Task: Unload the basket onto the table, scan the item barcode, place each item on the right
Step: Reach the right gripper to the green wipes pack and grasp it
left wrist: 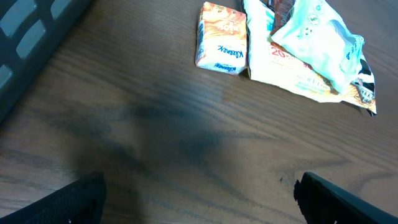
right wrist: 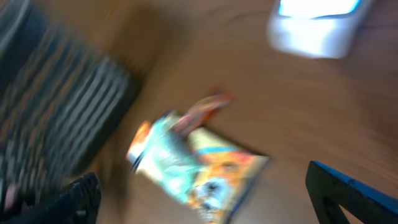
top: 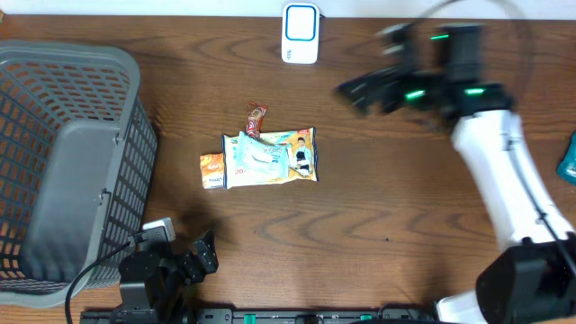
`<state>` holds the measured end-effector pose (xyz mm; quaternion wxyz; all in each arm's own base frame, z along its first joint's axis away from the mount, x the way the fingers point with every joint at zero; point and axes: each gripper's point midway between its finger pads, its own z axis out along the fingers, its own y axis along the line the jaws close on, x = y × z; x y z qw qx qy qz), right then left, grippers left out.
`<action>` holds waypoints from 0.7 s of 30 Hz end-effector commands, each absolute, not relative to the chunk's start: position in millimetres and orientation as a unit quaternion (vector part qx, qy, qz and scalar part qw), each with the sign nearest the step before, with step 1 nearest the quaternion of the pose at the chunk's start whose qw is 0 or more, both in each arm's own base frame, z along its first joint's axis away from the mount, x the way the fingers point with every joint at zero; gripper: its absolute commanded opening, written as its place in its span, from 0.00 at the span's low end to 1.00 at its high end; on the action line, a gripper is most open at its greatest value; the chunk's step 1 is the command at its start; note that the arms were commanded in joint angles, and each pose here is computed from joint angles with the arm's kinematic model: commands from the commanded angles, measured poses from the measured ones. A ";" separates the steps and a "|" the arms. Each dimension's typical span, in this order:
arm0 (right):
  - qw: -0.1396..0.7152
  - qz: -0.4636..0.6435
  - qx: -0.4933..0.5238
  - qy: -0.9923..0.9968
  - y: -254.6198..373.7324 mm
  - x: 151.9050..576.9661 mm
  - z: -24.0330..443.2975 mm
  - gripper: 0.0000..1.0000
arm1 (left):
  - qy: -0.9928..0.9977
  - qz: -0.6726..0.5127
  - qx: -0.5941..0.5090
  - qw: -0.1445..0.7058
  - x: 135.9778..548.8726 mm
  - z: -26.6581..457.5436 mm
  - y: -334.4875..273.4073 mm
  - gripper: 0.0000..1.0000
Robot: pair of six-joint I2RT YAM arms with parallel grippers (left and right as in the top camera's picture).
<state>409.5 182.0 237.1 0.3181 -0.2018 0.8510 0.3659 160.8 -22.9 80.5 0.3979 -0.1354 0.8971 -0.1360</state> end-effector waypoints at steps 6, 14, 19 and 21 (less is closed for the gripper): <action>0.295 0.287 -0.437 0.800 304.4 366.1 172.1 0.99 | 0.904 -0.133 -0.136 0.383 155.3 73.0 -22.9 0.98; 0.287 0.302 -0.447 0.792 338.2 389.1 116.7 0.99 | 0.904 -0.133 -0.136 0.383 155.3 73.0 -22.9 0.98; 0.276 0.301 -0.446 0.796 349.2 408.5 94.6 0.99 | 0.904 -0.133 -0.136 0.383 155.3 73.0 -22.9 0.98; 0.278 0.301 -0.445 0.796 351.9 417.2 92.5 0.99 | 0.904 -0.133 -0.136 0.383 155.3 73.0 -22.9 0.98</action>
